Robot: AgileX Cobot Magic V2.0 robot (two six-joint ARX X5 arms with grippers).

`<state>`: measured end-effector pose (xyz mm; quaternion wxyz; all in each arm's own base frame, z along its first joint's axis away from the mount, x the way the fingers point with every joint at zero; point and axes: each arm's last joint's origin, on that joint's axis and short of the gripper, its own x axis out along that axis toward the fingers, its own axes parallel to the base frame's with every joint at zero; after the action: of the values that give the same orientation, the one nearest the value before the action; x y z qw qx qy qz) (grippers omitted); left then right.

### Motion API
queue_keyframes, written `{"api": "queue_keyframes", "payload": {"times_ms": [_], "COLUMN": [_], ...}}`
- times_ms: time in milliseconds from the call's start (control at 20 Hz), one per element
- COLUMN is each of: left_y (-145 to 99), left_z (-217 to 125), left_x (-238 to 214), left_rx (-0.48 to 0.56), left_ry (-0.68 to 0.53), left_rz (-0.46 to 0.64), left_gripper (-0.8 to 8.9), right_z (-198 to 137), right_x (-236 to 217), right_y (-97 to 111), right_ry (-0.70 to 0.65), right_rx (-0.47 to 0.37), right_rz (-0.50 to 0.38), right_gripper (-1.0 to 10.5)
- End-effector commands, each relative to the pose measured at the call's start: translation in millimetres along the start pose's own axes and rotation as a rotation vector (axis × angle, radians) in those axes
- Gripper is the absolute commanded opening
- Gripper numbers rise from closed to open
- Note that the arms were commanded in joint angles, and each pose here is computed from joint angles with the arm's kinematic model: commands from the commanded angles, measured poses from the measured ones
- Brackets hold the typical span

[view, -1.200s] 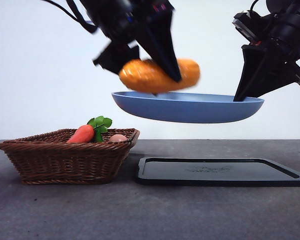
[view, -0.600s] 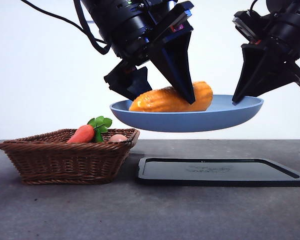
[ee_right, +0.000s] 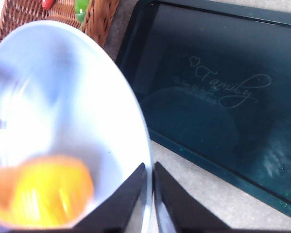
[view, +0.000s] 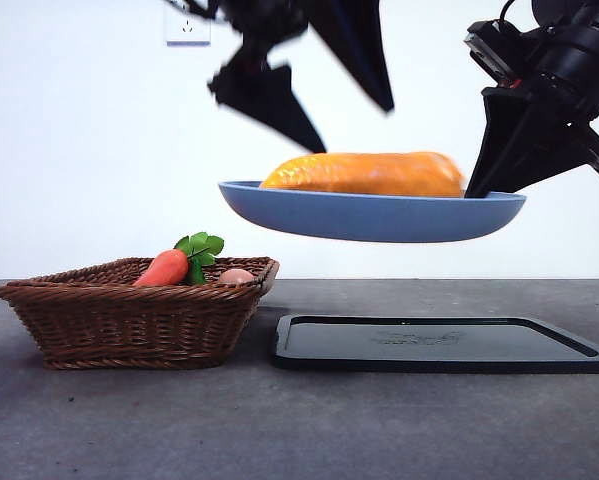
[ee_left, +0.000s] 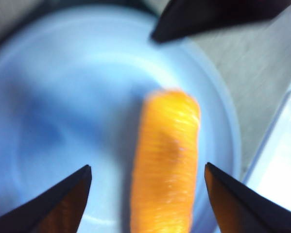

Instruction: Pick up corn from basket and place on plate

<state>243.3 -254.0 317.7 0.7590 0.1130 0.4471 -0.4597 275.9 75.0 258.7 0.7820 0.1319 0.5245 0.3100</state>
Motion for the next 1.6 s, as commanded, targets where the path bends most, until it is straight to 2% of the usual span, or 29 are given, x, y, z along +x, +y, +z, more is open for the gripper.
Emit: {"api": "queue_keyframes", "payload": {"times_ms": [50, 150, 300, 550, 1000, 1200, 1400, 1600], "left_y": [-7.5, -10.4, -13.5, -16.7, -17.7, -17.7, -17.7, -17.7], "left_z": [11.6, 17.2, 22.1, 25.6, 25.6, 25.6, 25.5, 25.5], "left_x": [-14.1, -23.6, -33.6, -43.7, -46.8, -46.8, -46.8, -46.8], "left_rx": [0.027, 0.038, 0.053, 0.056, 0.053, 0.053, 0.053, 0.053], "left_ry": [-0.033, -0.047, -0.057, -0.058, -0.055, -0.055, -0.054, -0.054], "left_rz": [-0.004, -0.004, -0.004, -0.004, -0.004, -0.004, -0.004, -0.004], "left_gripper": [3.82, 3.82, 3.81, 3.79, 3.78, 3.78, 3.78, 3.78], "right_z": [5.8, 6.2, 8.0, 17.2, 31.5, 29.3, 25.6, 23.8], "right_x": [-0.6, -0.8, -3.3, -9.0, 24.2, 48.3, 62.2, 63.5], "right_y": [1.8, 0.6, -3.4, -20.4, -94.9, -117.1, -126.8, -126.9], "right_ry": [-0.015, -0.021, -0.04, -0.123, -0.153, -0.111, -0.075, -0.057], "right_rx": [-0.008, -0.009, -0.003, 0.022, 0.192, 0.242, 0.266, 0.276], "right_rz": [-0.008, -0.045, -0.051, -0.073, -0.112, -0.11, -0.111, -0.106], "right_gripper": [0.0, 0.0, 0.0, 0.0, 0.0, 0.0, 0.0, 0.1]}}
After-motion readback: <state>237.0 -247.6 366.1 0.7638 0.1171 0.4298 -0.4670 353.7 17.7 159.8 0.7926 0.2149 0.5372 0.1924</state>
